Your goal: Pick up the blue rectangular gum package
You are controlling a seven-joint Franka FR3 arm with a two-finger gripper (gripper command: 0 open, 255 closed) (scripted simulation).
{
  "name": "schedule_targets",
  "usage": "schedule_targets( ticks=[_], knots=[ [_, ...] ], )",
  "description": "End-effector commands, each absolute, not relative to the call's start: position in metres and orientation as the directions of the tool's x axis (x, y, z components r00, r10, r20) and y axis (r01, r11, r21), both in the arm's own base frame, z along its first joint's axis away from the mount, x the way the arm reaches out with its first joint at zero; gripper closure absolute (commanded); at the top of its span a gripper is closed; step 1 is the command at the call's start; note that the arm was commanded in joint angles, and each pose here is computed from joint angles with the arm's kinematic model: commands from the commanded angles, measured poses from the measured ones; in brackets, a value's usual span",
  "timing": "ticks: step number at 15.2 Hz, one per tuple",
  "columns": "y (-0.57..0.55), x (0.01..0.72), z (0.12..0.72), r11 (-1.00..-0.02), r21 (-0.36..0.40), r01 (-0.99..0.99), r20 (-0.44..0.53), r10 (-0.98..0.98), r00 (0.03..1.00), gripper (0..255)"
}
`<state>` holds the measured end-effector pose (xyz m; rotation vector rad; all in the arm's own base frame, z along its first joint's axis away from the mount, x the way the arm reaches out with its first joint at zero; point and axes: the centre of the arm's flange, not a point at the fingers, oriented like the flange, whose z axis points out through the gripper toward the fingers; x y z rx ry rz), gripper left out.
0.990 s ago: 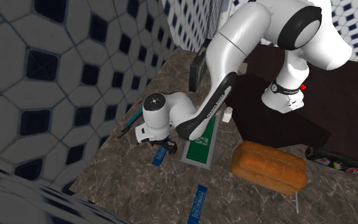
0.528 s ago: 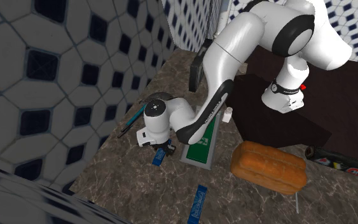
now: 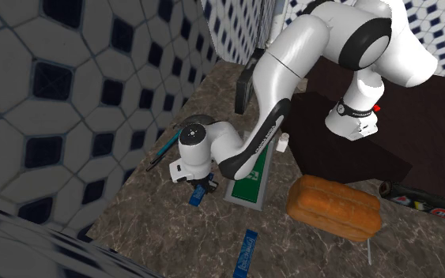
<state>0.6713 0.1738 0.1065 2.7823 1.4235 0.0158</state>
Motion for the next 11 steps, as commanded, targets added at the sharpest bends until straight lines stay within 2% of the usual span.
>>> schedule_targets(
  ticks=[1, 11],
  knots=[
    [0.171, 0.67, 0.103, -0.589, 0.022, 0.808, 0.0, 0.808, 0.589, 255],
    [0.171, 0.67, 0.156, -0.589, 0.022, 0.808, 0.0, 0.808, 0.589, 255]
  ],
)
